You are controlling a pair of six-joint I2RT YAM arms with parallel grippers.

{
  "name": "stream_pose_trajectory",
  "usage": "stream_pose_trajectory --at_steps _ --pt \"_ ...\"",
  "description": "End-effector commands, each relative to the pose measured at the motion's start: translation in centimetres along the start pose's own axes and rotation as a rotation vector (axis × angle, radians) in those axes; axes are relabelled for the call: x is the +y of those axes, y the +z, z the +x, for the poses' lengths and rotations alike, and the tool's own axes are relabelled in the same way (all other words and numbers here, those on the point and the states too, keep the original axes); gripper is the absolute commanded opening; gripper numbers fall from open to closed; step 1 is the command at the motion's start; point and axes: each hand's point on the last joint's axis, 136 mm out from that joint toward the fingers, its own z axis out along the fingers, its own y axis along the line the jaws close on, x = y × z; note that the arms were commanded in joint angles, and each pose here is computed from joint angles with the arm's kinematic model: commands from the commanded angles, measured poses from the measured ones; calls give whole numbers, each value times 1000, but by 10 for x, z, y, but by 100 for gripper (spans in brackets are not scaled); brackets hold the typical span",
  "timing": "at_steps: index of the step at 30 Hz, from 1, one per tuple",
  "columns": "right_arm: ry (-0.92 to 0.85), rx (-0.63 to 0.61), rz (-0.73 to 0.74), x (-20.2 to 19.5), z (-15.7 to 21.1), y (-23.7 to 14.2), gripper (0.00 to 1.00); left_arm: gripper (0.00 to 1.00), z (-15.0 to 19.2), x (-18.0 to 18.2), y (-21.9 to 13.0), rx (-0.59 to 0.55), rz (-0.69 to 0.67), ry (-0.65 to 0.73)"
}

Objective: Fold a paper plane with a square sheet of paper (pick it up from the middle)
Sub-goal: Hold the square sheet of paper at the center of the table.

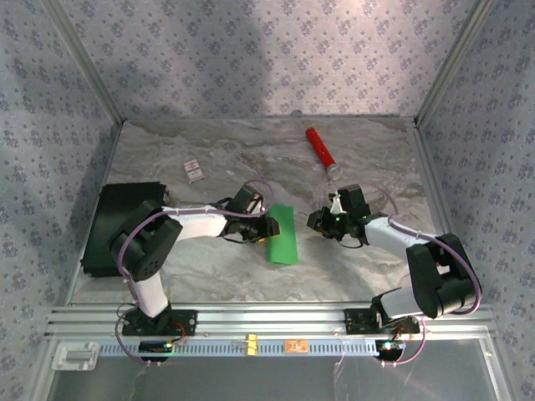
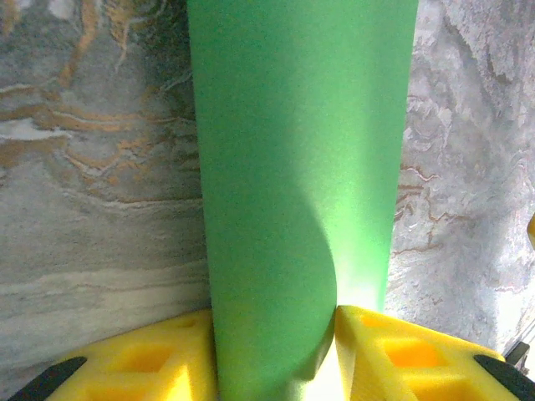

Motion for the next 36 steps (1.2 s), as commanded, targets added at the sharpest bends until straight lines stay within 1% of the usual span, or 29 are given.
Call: stream_pose_trajectory --at_steps 1,12,16,22,25,36 --pt "1 -4 14 -3 3 -1 25 40 10 43 1 28 -156 -47" --pt "-5 4 15 -2 5 0 25 37 8 49 1 4 -171 -64" --pt "-7 6 14 -1 5 1 25 37 8 55 0 -1 -203 -72" --pt "-9 11 14 0 7 2 26 38 8 62 -1 -18 -226 -94" --pt "-11 12 16 0 7 2 26 39 9 64 -1 -4 -243 -87" --pt "-12 15 20 -1 8 4 26 42 7 72 -6 -14 -312 -69"
